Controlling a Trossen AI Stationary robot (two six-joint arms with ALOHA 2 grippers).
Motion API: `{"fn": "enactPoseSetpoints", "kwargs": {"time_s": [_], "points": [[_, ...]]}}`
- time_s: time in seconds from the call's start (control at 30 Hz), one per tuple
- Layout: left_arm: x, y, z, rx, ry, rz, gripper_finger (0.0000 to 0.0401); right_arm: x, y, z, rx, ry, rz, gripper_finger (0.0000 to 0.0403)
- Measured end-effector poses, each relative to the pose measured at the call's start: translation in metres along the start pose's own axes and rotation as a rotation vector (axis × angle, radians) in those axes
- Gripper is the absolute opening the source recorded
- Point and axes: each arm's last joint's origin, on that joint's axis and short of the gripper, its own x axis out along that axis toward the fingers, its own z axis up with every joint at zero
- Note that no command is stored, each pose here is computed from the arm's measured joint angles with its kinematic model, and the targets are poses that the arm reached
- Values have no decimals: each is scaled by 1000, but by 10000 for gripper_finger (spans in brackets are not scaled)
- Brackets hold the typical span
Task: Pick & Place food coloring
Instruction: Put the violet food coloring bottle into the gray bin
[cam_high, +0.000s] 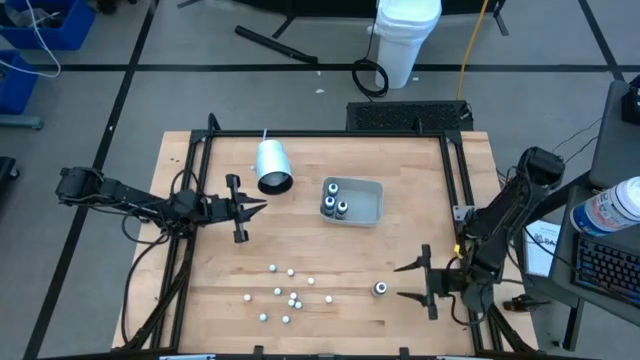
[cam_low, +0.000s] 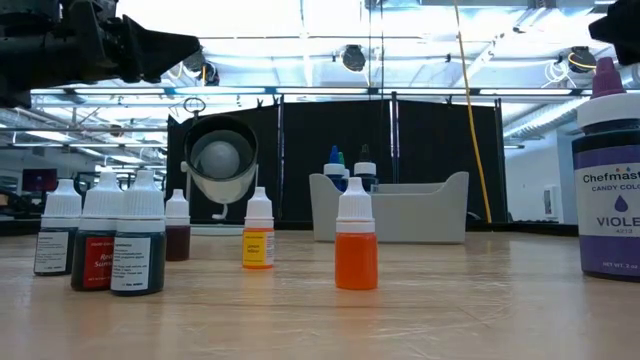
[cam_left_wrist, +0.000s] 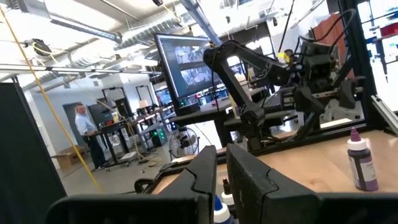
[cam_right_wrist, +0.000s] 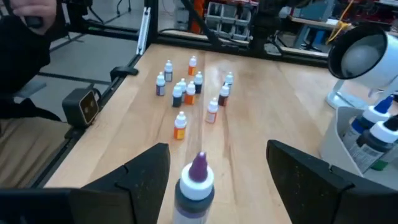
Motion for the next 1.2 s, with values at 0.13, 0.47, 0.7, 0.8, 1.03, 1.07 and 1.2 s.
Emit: {"fn": "enactPoseSetpoints", "kwargs": {"time_s": [0.13,0.47,0.7,0.8,1.03,1.07,1.2], "points": [[0,0,0,-17,1,0,47,4,1,-8,3,-2,4,259],[0,0,0,-24,5,-2,47,22,-3,-34,35,39,-3,259],[0,0,0,-21,5,-2,47,32,-7,-39,84,72,57,259],[0,0,-1,-21,6,-2,47,39,-8,-41,101,89,77,259],[0,0,-1,-24,7,-3,47,51,-10,-47,83,89,79,259],[0,0,-1,-24,8,-3,47,52,-10,-47,78,92,76,259],[0,0,-1,-39,9,-3,47,53,-11,-47,67,89,73,259]]}}
